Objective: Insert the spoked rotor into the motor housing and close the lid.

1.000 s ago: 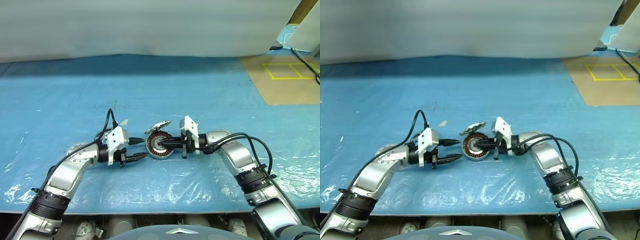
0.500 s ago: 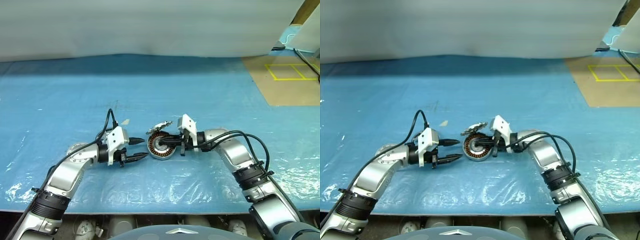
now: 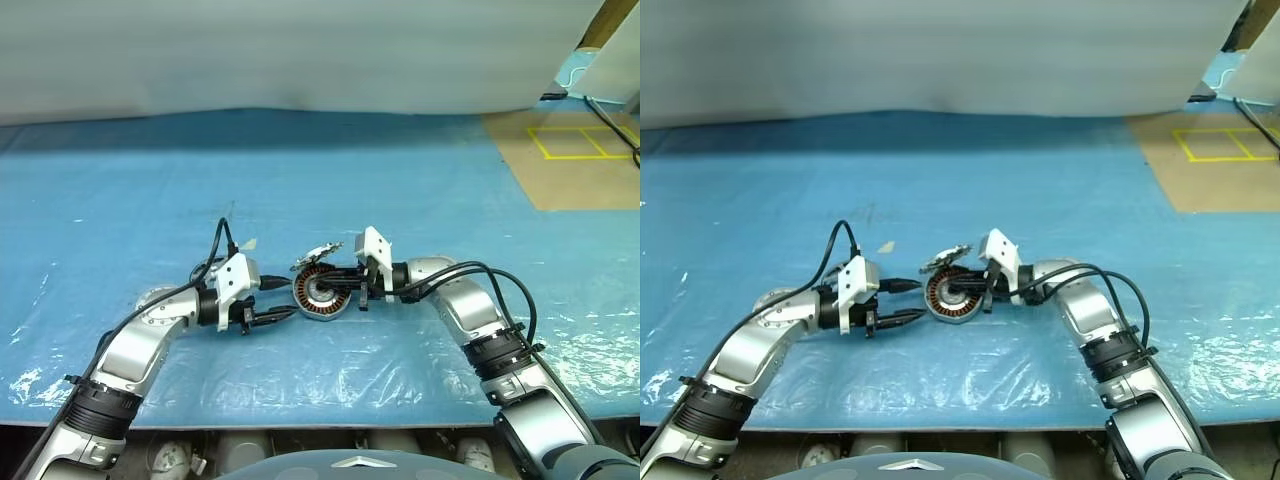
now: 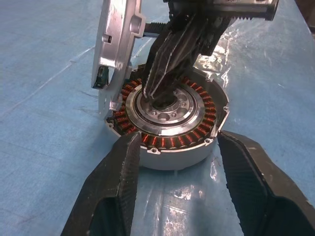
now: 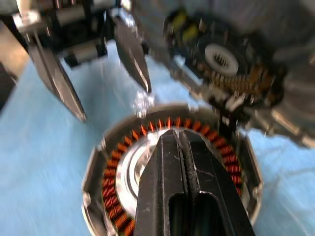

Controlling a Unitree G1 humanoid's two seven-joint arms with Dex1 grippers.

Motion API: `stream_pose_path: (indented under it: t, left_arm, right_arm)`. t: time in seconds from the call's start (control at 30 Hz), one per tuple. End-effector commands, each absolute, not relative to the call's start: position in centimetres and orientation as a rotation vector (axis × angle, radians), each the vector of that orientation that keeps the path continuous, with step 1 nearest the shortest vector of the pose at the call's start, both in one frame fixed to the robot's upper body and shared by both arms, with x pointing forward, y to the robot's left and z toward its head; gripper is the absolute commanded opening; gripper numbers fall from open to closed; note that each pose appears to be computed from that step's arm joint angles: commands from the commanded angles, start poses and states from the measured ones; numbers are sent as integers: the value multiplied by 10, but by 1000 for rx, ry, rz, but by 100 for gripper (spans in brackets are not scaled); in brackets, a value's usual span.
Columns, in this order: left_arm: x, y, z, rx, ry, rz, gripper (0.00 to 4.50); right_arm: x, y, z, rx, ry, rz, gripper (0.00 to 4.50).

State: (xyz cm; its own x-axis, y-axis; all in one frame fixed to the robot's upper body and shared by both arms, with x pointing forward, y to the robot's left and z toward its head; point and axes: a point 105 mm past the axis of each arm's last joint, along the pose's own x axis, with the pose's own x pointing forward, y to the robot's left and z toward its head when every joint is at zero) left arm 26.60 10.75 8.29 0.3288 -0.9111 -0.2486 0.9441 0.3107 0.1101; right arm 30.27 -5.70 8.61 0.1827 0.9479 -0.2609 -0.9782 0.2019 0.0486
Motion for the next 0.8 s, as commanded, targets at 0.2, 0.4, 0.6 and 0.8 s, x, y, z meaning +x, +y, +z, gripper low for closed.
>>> stream_pose_path:
  t: [0.2,0.4,0.6,0.8]
  left_arm:
    - [264,105,91,270,112,-1242,255]
    - [265,106,91,272,114,-1237,255]
    - [267,107,91,272,113,-1234,255]
    - [266,107,91,271,116,-1232,255]
  right_arm:
    - [298,-57,82,-208,302,1388,3]
    - [284,-65,53,-408,361,1462,3]
    - [288,-66,52,-445,345,1451,3]
    - [290,-62,57,-519,267,1455,3]
